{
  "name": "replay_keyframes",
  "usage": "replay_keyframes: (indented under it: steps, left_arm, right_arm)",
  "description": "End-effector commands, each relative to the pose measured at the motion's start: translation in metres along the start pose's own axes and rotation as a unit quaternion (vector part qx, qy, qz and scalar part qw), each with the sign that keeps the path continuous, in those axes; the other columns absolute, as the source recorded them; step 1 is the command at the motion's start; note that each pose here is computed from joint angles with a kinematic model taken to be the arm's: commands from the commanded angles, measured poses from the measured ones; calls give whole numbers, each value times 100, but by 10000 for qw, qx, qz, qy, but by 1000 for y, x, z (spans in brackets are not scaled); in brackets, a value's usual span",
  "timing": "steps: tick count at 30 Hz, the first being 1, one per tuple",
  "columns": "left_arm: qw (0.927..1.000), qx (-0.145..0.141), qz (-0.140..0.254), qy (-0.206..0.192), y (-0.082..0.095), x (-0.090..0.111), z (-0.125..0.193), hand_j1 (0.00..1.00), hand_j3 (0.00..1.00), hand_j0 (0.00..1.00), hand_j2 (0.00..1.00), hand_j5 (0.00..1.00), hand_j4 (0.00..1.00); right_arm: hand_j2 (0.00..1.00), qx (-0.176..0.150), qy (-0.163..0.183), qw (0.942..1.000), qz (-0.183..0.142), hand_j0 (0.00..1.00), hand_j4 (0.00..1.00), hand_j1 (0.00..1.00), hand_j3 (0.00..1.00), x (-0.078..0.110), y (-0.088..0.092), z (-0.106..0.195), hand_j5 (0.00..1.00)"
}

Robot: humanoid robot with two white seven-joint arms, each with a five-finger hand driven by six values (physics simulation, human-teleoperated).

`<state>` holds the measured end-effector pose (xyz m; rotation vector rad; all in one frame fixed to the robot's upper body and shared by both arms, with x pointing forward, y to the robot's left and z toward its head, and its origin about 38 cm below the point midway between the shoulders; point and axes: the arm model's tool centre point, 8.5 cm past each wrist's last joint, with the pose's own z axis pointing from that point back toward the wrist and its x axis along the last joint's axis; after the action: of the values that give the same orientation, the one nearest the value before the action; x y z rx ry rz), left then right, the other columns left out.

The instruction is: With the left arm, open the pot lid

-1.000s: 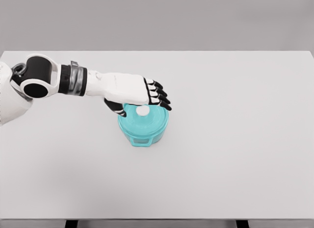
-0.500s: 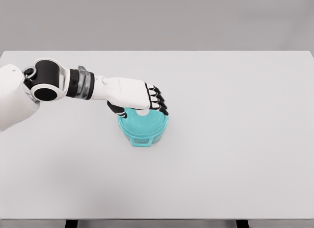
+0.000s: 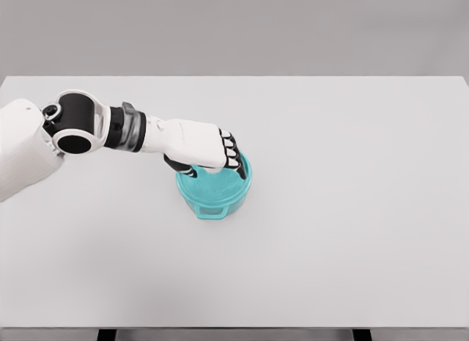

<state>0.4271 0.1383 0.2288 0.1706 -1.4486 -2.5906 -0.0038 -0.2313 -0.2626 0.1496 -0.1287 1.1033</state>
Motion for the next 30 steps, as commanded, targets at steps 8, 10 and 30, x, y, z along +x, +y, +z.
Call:
replay_keyframes:
  steps: [8,10,30]
  left_arm:
    - [10000,4,32,15,-1,-1,1,73,73,73,73,73,73]
    - [10000,4,32,15,-1,-1,1,71,71,71,71,71,71]
    - [10000,-9,36,41,-2,-2,4,54,54,54,54,54,54]
  right_arm:
    - [100,0,1,10000,0,100,100,100,100,0,0,0,100]
    - [100,-2,-6,10000,1,100,100,100,100,0,0,0,100]
    - [100,-2,-6,10000,1,100,100,100,100,0,0,0,100]
